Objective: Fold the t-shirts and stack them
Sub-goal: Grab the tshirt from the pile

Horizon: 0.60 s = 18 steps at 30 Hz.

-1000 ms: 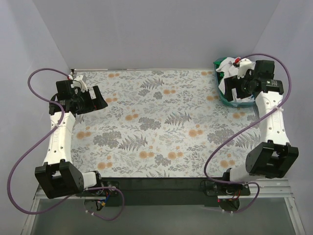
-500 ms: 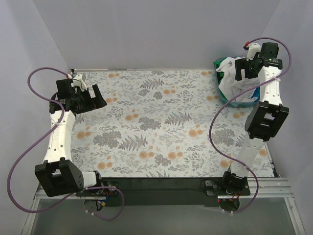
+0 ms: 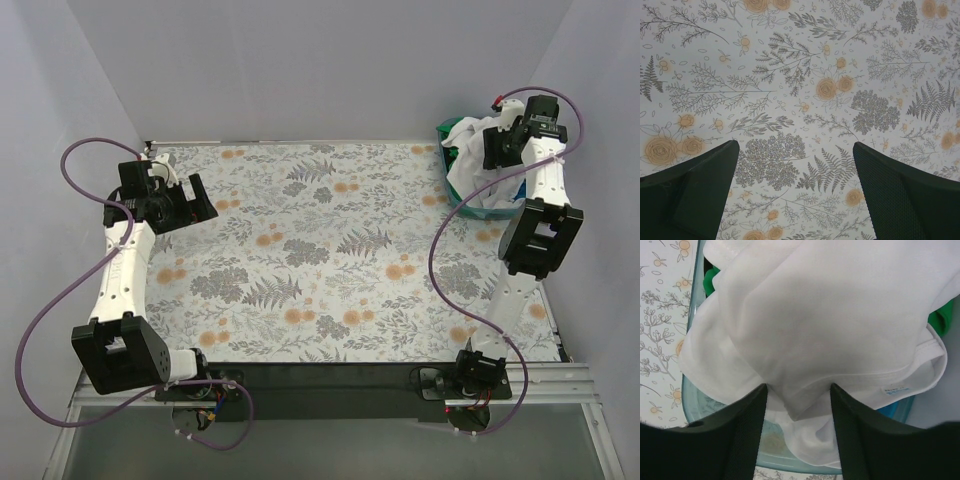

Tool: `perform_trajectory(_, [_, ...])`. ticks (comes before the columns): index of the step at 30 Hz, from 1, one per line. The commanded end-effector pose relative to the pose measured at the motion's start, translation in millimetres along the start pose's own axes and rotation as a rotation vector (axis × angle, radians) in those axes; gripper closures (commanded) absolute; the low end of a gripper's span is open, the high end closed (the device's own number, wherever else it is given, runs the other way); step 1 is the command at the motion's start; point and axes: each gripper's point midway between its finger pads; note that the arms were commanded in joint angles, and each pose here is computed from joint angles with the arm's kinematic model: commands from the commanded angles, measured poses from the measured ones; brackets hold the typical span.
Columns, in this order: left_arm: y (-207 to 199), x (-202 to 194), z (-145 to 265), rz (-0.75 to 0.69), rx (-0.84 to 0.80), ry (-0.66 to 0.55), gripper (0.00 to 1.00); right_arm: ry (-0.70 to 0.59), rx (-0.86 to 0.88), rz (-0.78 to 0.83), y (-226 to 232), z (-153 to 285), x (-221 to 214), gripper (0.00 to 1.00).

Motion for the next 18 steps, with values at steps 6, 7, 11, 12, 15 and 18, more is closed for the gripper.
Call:
perform_trajectory(6, [-0.7, 3.0, 0.9, 0.009, 0.001, -0.011, 0.02, -0.048, -0.041, 0.002, -15.6, 15.2, 10.5, 0.77])
perform_trajectory(7, [-0.9, 2.7, 0.5, 0.013, 0.001, -0.009, 0.02, -0.047, -0.045, 0.007, -16.7, 15.1, 10.7, 0.76])
perform_trajectory(11, [-0.6, 2.0, 0.6, 0.014, 0.002, -0.007, 0.02, -0.064, -0.037, 0.006, -15.9, 17.0, 14.2, 0.86])
perform_trajectory(12, [0.6, 1.4, 1.1, 0.014, 0.006, -0.007, 0.02, -0.066, -0.038, 0.001, -16.6, 17.4, 14.7, 0.98])
perform_trajectory(15, [1.0, 2.5, 2.1, 0.005, 0.011, -0.013, 0.02, -0.091, -0.044, -0.016, -19.1, 25.1, 23.1, 0.99])
perform_trajectory(18, [0.6, 5.8, 4.9, 0.001, 0.018, -0.02, 0.02, -0.16, -0.064, -0.027, -22.0, 56.3, 43.9, 0.99])
Point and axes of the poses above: each gripper's point midway between its finger pads, its own z axis back along the fingers, its own y axis along the line the jaws close on, x = y × z, and after that the axes turned 12 degrees about z, right-handed
